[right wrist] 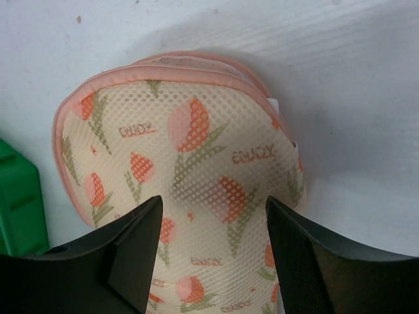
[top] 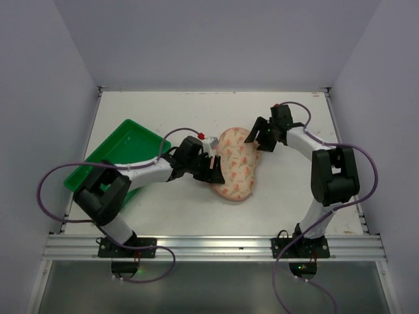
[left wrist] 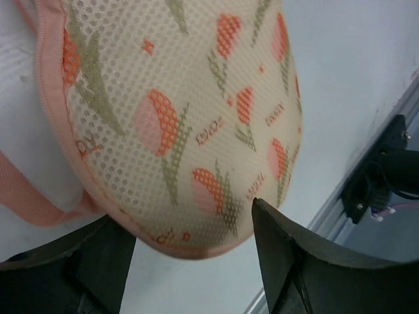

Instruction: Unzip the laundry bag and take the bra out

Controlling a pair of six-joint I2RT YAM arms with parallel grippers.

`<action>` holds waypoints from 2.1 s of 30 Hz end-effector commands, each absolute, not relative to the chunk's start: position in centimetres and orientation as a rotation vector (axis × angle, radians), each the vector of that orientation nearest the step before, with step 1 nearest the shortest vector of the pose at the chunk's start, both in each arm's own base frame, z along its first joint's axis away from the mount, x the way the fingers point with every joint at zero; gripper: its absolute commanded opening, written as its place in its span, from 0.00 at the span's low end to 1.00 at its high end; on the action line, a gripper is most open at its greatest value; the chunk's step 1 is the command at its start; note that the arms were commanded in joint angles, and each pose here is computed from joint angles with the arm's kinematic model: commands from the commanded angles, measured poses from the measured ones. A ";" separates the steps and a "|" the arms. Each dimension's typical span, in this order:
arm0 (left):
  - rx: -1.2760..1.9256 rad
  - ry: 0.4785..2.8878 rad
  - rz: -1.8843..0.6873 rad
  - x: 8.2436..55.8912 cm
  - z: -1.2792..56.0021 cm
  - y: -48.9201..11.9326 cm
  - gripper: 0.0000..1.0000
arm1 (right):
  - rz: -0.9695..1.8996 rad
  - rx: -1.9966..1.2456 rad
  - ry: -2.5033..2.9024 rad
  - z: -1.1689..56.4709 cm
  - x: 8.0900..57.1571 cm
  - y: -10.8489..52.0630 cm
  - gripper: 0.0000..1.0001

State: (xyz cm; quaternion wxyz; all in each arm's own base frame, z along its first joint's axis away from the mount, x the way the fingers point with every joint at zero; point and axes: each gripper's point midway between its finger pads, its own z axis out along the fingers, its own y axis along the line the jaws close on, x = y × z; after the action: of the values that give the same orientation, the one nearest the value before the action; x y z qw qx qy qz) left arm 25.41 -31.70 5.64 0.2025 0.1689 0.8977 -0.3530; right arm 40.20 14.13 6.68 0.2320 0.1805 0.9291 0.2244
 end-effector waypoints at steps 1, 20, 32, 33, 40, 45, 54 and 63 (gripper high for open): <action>0.392 2.390 -1.052 25.1 9.6 -31.7 0.73 | 0.710 0.317 2.514 9.0 41.3 16.5 0.67; 0.195 2.327 -0.989 34.7 11.6 -32.1 0.71 | 0.487 0.339 2.083 24.7 30.4 9.7 0.89; 0.263 2.362 -1.031 37.5 8.9 -34.2 0.64 | 0.527 0.347 2.020 24.7 25.4 8.6 0.92; 0.274 2.356 -1.044 37.2 9.2 -34.4 0.64 | 0.523 0.347 2.018 24.7 25.4 8.6 0.92; 0.315 2.309 -1.138 34.9 12.5 -35.7 0.60 | 0.527 0.350 2.002 25.5 25.4 8.6 0.92; 0.365 2.270 -1.211 33.4 14.8 -37.0 0.60 | 0.499 0.360 1.978 26.7 25.5 8.0 0.92; 0.507 2.155 -1.381 32.2 19.4 -44.3 0.60 | 0.445 0.387 1.862 30.1 24.5 6.2 0.94; 0.675 2.113 -1.486 29.9 20.1 -55.4 0.68 | 0.377 0.459 1.606 35.6 21.1 2.5 0.98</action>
State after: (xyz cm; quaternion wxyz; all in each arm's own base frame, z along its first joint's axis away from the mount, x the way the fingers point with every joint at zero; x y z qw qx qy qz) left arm 32.45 -52.27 20.15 0.2669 0.2216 0.7747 -0.5287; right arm 22.31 4.65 32.16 0.6028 0.1793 0.7550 0.1858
